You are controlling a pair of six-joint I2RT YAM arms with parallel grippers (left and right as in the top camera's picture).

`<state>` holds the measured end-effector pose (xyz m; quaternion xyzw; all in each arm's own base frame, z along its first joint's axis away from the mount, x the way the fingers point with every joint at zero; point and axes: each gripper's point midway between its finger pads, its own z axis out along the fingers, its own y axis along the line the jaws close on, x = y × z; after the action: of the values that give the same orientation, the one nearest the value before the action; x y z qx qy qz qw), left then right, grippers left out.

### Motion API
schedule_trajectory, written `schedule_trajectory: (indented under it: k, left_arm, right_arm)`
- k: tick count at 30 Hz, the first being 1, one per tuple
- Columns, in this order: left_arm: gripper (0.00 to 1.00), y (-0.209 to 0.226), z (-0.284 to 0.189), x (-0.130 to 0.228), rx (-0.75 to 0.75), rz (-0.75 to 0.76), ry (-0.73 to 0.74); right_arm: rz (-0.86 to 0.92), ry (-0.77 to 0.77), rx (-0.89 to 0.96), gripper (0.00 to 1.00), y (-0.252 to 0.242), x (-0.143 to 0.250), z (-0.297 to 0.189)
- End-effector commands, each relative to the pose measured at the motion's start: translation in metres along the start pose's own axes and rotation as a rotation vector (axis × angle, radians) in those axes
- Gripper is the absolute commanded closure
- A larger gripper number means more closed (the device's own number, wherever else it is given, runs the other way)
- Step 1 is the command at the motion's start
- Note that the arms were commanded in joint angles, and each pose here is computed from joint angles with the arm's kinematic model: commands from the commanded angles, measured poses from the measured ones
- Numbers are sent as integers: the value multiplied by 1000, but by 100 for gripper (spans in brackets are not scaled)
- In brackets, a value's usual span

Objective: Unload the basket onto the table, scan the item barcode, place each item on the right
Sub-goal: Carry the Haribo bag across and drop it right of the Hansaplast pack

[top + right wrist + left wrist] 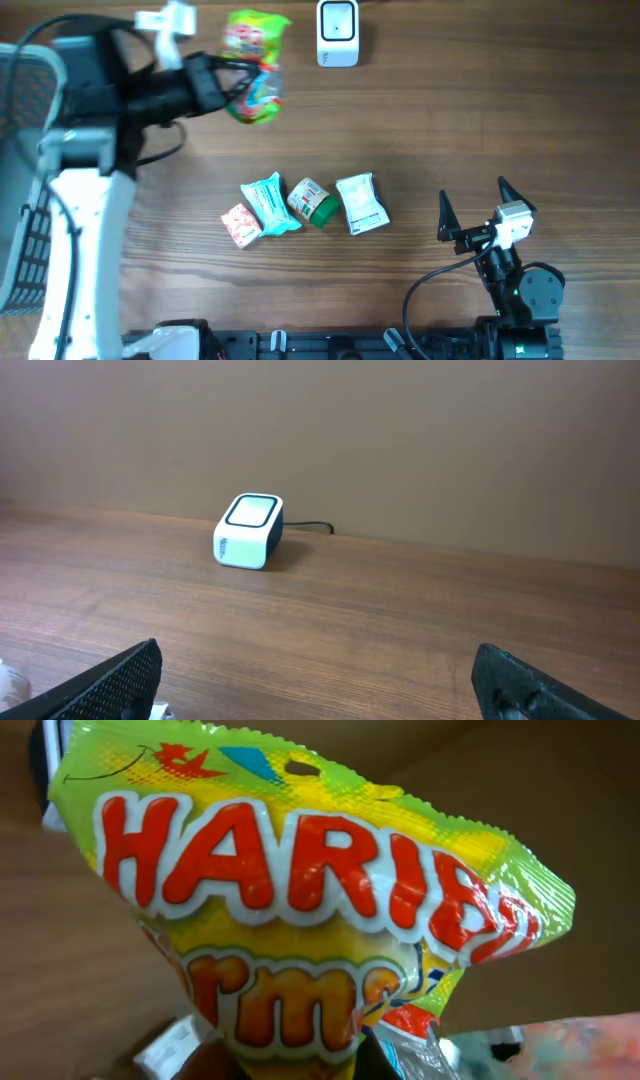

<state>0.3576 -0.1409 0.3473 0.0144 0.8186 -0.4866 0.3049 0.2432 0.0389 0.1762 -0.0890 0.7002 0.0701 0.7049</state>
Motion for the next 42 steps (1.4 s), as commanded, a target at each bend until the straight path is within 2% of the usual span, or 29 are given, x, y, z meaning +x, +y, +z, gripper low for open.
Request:
schedule_trajectory:
  k: [1, 6, 11, 16, 21, 23, 24, 26, 27, 30, 32, 34, 35, 36, 37, 40, 42]
  left_arm:
    - [96, 19, 58, 21, -142, 37, 70]
    - [96, 38, 144, 74, -238, 75, 216]
    - [96, 81, 209, 119, -436, 24, 241]
    - [96, 83, 275, 182, -402, 81, 318]
    - [95, 105, 287, 200, -536, 119, 277]
    - [59, 102, 285, 194, -544, 141, 253]
    - [45, 97, 283, 188, -539, 142, 244]
    - [7, 84, 276, 174, -519, 154, 217]
    - [0, 73, 271, 163, -500, 181, 199]
    - [0, 43, 248, 119, -486, 268, 108]
    - [0, 15, 206, 57, -558, 351, -62]
    - [0, -31, 145, -15, -624, 489, -286]
    - [0, -48, 121, -38, -645, 528, -374]
    - [0, -82, 69, -79, -691, 584, -557]
    - [0, -104, 32, -103, -722, 610, -675]
    - [0, -143, -46, -139, -777, 684, -879]
    - [0, -156, -93, -152, -819, 727, -963]
  right_arm:
    - [5, -7, 8, 0, -1, -1, 0]
    - [5, -7, 8, 0, -1, -1, 0]
    - [5, -7, 8, 0, -1, -1, 0]
    - [5, -7, 8, 0, -1, -1, 0]
    - [5, -7, 8, 0, -1, -1, 0]
    - [5, -7, 8, 0, -1, -1, 0]
    - [5, -7, 8, 0, -1, -1, 0]
    - [5, -7, 8, 0, -1, -1, 0]
    - [5, -7, 8, 0, -1, -1, 0]
    - [5, -7, 8, 0, -1, -1, 0]
    - [5, -7, 8, 0, -1, -1, 0]
    - [5, -7, 8, 0, -1, -1, 0]
    - [5, -7, 8, 0, -1, -1, 0]
    - [5, -7, 8, 0, -1, -1, 0]
    - [5, -7, 8, 0, -1, -1, 0]
    - [5, -7, 7, 0, -1, -1, 0]
    - [17, -7, 0, 0, 1, -1, 0]
